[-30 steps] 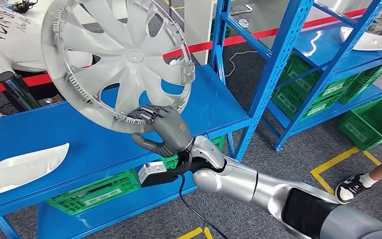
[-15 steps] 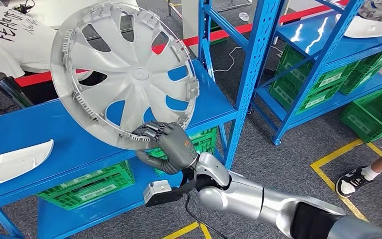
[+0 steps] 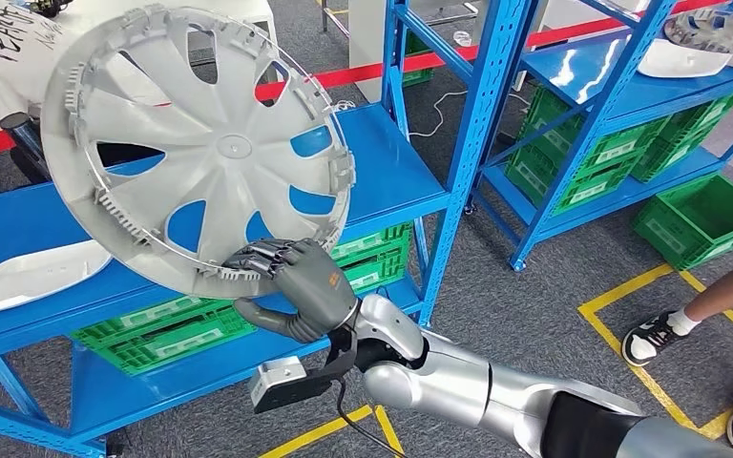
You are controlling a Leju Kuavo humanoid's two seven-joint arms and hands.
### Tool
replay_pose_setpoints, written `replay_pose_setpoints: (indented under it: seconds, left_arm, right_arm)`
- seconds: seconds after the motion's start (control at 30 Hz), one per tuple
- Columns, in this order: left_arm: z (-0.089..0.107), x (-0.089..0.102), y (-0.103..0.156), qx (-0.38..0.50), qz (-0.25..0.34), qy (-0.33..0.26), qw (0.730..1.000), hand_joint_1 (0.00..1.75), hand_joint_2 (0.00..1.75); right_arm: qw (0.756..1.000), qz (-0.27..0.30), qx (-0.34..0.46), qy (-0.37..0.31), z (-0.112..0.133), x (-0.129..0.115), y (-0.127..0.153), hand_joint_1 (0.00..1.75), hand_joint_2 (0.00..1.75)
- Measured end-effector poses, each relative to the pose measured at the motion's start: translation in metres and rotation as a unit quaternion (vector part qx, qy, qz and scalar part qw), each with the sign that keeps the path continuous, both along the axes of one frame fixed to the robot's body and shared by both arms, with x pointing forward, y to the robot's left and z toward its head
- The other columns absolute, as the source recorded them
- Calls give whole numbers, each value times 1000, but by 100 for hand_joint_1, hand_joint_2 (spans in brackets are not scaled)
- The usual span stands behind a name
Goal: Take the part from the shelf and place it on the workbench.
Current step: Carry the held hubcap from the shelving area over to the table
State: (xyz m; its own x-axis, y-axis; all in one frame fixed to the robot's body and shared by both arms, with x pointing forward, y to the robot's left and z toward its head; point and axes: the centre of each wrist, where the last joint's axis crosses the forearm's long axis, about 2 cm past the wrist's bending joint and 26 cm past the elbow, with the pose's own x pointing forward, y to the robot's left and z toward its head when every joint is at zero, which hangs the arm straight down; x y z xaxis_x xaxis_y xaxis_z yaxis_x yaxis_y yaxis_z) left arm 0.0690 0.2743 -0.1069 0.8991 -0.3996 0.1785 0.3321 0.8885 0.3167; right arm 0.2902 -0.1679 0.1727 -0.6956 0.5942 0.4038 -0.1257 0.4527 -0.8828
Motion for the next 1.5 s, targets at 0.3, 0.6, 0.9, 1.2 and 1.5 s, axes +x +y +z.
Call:
replay_pose_setpoints:
  seconds: [0.3,0.6,0.9,1.2,1.5]
  left_arm:
    - [-1,-7,1,4,27,3,1000,0,175]
    - [-1,-7,0,5,22,5,1000,0,175]
    - [-1,-7,0,2,22,1,1000,0,175]
    - [-2,-14,1,-2,29,-1,1000,0,175]
    - [-3,-19,2,-7,40,0,999,0,175]
  right_arm:
    - [999,28,18,-5,21,21,31,175,175]
    - [1000,18,22,-2,17,17,33,175,175]
    - [1000,18,24,-2,12,17,28,175,175]
    - [1000,17,18,6,5,19,23,175,175]
    - [1000,22,15,11,7,27,22,175,175]
